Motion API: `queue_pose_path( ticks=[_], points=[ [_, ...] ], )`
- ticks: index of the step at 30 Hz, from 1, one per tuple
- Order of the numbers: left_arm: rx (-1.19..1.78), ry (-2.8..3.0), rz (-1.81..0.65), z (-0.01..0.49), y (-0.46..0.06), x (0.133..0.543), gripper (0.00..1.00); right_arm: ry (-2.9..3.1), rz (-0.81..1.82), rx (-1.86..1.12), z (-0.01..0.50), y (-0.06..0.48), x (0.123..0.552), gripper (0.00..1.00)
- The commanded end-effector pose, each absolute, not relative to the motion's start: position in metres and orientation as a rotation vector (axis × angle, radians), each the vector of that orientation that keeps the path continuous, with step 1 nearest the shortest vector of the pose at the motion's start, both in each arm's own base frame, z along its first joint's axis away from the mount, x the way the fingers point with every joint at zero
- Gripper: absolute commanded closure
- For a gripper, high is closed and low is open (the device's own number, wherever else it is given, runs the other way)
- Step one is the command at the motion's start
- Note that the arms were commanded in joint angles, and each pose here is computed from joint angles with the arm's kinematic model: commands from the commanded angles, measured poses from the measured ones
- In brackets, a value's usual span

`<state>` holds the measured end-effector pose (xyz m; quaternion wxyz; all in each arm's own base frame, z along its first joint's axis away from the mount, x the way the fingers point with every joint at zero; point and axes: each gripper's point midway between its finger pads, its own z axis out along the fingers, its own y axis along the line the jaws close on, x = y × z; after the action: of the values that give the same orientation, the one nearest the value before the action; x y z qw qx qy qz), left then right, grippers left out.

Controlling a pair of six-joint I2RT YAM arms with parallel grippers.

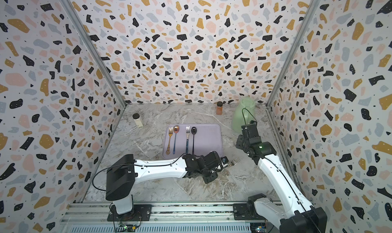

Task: Set the spoon and fork side by side
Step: Pick up the fork at the center of the board, then place the fork on the tray.

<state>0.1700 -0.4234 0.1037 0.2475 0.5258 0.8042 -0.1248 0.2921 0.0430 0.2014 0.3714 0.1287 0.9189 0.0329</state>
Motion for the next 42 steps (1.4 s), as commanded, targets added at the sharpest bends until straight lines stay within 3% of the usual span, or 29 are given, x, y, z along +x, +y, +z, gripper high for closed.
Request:
queue_pose_path(
  ticks=[1,11,16,20,30,42],
  points=[
    [1.245,2.197,-0.311,0.139,-0.42,0.194,0.94,2.255,0.085,0.372,0.225,0.032,0.282,0.52],
    [0.575,2.352,-0.239,0.154,-0.393,0.297,0.91,2.124,0.076,0.408,0.252,0.016,0.262,0.51],
    [0.363,2.406,-0.271,0.142,-0.394,0.339,1.0,2.165,0.103,0.405,0.242,0.023,0.268,0.51],
    [0.199,2.459,-0.223,0.123,-0.386,0.362,1.0,2.189,0.111,0.403,0.236,0.027,0.272,0.51],
    [-0.026,2.544,-0.138,0.079,-0.374,0.371,1.0,2.207,0.126,0.401,0.227,0.031,0.277,0.51],
    [-0.03,2.627,-0.127,0.054,-0.373,0.365,1.0,2.219,0.149,0.405,0.223,0.035,0.28,0.51]
  ],
)
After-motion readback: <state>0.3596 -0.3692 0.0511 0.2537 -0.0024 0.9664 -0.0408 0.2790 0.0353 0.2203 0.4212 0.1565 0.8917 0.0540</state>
